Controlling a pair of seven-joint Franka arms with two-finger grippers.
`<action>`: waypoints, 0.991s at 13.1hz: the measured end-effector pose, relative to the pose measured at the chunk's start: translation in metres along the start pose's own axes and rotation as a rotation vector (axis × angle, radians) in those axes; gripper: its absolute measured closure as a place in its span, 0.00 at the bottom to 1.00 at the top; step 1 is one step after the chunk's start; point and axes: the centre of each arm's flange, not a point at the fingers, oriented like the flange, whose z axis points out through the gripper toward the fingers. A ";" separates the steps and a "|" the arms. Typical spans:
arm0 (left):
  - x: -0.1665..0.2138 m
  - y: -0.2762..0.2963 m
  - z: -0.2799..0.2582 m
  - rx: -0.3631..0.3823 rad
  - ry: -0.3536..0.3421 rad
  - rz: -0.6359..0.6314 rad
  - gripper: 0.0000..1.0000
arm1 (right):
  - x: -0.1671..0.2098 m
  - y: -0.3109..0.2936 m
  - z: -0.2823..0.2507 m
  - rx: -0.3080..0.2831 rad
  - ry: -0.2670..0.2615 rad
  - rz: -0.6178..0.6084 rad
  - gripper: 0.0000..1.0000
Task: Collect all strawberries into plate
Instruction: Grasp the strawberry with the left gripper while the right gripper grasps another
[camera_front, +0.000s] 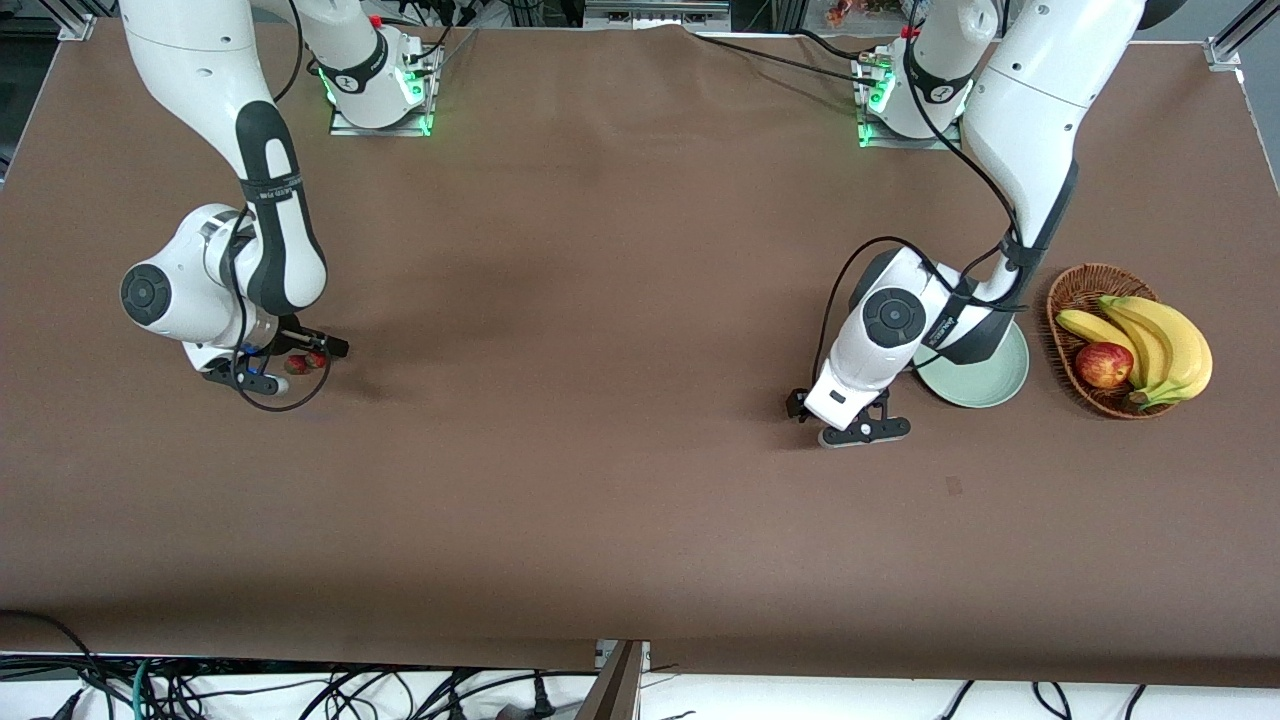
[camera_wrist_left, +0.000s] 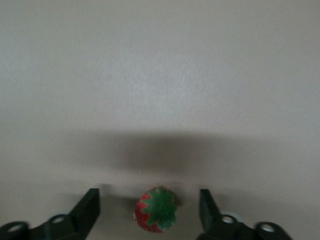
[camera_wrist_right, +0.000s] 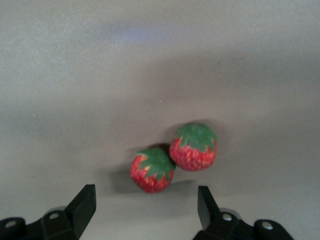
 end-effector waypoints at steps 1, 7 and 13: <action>-0.003 0.000 0.003 0.003 -0.007 -0.003 0.16 | 0.002 0.001 0.001 0.000 0.002 -0.007 0.18; -0.005 0.000 0.001 0.015 -0.022 -0.019 0.68 | 0.008 0.000 -0.003 0.002 0.015 -0.022 0.34; 0.028 -0.055 -0.051 -0.022 -0.124 0.019 0.68 | 0.008 0.000 -0.004 0.002 0.016 -0.045 0.48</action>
